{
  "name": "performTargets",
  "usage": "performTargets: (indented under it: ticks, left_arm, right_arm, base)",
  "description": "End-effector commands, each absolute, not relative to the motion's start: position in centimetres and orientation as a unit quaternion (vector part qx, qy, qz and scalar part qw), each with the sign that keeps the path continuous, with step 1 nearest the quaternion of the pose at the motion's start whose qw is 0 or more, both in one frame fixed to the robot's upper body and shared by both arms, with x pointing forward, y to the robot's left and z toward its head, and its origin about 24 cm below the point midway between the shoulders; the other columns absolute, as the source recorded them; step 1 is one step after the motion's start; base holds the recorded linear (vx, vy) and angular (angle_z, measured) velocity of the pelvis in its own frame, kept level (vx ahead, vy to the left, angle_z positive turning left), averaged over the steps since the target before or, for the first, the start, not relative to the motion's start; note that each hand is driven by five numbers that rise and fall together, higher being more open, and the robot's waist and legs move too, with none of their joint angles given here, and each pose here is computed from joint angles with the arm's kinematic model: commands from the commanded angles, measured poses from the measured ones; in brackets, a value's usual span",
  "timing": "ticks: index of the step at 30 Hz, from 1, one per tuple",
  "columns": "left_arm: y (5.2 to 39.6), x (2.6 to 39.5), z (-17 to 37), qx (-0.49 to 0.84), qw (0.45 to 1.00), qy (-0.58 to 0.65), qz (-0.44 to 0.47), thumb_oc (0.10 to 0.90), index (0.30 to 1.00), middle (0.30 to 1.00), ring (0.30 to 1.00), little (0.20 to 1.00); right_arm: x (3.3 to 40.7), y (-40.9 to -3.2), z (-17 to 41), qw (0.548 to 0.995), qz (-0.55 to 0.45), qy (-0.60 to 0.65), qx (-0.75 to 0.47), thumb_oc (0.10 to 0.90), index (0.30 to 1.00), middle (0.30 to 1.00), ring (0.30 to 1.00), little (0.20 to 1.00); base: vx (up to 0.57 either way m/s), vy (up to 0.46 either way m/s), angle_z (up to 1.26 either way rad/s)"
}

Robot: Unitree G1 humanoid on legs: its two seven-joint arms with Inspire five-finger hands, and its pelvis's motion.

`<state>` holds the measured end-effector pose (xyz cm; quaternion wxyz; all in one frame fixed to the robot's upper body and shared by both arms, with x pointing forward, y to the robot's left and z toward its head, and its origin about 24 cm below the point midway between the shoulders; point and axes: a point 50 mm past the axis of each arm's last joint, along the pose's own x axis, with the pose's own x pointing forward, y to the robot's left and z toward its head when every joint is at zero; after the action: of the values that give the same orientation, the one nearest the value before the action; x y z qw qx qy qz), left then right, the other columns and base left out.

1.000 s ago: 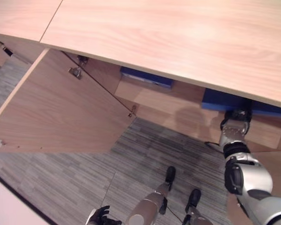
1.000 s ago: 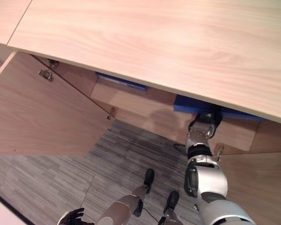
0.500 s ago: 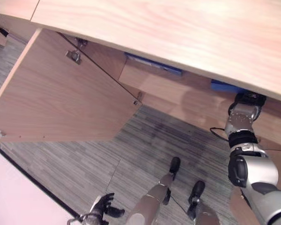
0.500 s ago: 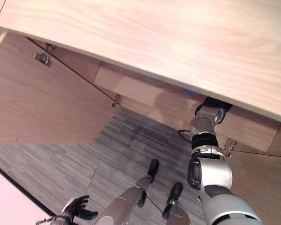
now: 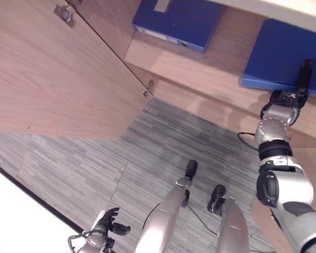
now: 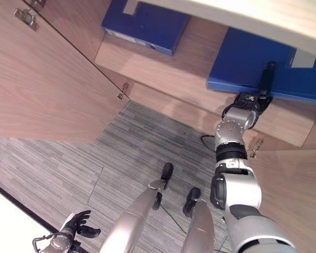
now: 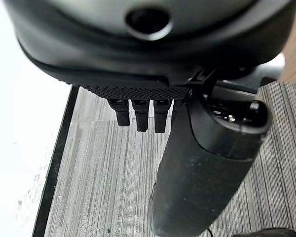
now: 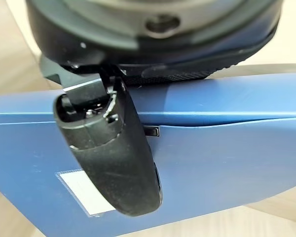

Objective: Put the empty folder in the office cabinet

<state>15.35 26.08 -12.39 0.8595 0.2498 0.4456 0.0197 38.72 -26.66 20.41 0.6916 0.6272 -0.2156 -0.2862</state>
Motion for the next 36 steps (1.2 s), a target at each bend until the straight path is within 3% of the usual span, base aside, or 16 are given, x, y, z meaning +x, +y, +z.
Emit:
performTargets:
  ticks: [1, 16, 18, 19, 20, 21, 31, 34, 35, 36]
  left_arm:
    - [31.0, 11.3, -12.1, 0.307, 0.806, 0.503, 0.062, 0.8, 0.9, 0.9, 0.9, 0.9]
    - [32.2, 11.7, -11.0, 0.315, 0.808, 0.492, 0.065, 0.8, 0.9, 0.9, 0.9, 0.9]
    - [32.3, 11.8, -11.0, 0.314, 0.81, 0.491, 0.067, 0.8, 0.9, 0.9, 0.9, 0.9]
    - [32.4, 11.8, -10.9, 0.312, 0.81, 0.491, 0.066, 0.8, 0.9, 0.9, 0.9, 0.9]
    - [32.5, 11.8, -10.8, 0.313, 0.81, 0.492, 0.066, 0.8, 0.9, 0.9, 0.9, 0.9]
    - [32.6, 11.8, -10.8, 0.312, 0.81, 0.492, 0.066, 0.8, 0.9, 0.9, 0.9, 0.9]
    - [32.8, 12.2, -10.3, 0.307, 0.818, 0.482, 0.064, 0.8, 0.9, 0.9, 0.9, 0.9]
    - [32.4, 12.5, -10.4, 0.313, 0.82, 0.476, 0.051, 0.8, 0.9, 0.9, 0.9, 0.9]
    - [32.2, 12.5, -10.5, 0.312, 0.821, 0.476, 0.05, 0.8, 0.9, 0.9, 0.9, 0.9]
    - [33.0, 10.3, -11.3, 0.325, 0.79, 0.516, 0.061, 0.8, 0.9, 0.9, 0.9, 0.9]
  right_arm:
    - [36.7, -27.8, 29.2, 0.711, -0.203, -0.371, 0.562, 0.4, 0.3, 0.3, 0.3, 0.3]
    - [35.7, -28.7, 32.8, 0.688, -0.181, -0.415, 0.567, 0.4, 0.3, 0.3, 0.3, 0.3]
    - [35.7, -28.9, 33.6, 0.696, -0.182, -0.417, 0.556, 0.4, 0.3, 0.3, 0.3, 0.3]
    - [35.6, -29.4, 34.4, 0.723, -0.19, -0.411, 0.522, 0.4, 0.3, 0.3, 0.3, 0.3]
    - [35.7, -29.6, 34.5, 0.735, -0.196, -0.406, 0.506, 0.58, 0.571, 0.571, 0.571, 0.571]
    - [35.8, -30.0, 34.6, 0.745, -0.203, -0.4, 0.494, 0.8, 0.9, 0.9, 0.9, 0.9]
    - [36.1, -31.2, 35.4, 0.798, -0.221, -0.364, 0.426, 0.8, 0.9, 0.9, 0.9, 0.9]
    - [37.2, -30.7, 34.6, 0.864, -0.217, -0.313, 0.328, 0.8, 0.9, 0.9, 0.9, 0.9]
    - [37.2, -30.6, 34.7, 0.866, -0.216, -0.313, 0.325, 0.8, 0.9, 0.9, 0.9, 0.9]
    - [37.5, -31.4, 33.7, 0.894, -0.225, -0.273, 0.275, 0.8, 0.9, 0.9, 0.9, 0.9]
  base:
    - [-0.02, -0.014, -0.04]
    - [0.0, -0.005, 0.05]
    - [0.0, 0.002, 0.12]
    - [0.0, 0.002, 0.15]
    - [0.0, 0.004, 0.12]
    - [-0.01, 0.003, 0.08]
    - [0.0, 0.0, 0.0]
    - [0.0, 0.001, 0.03]
    - [-0.01, -0.02, 0.05]
    - [-0.01, -0.022, 0.03]
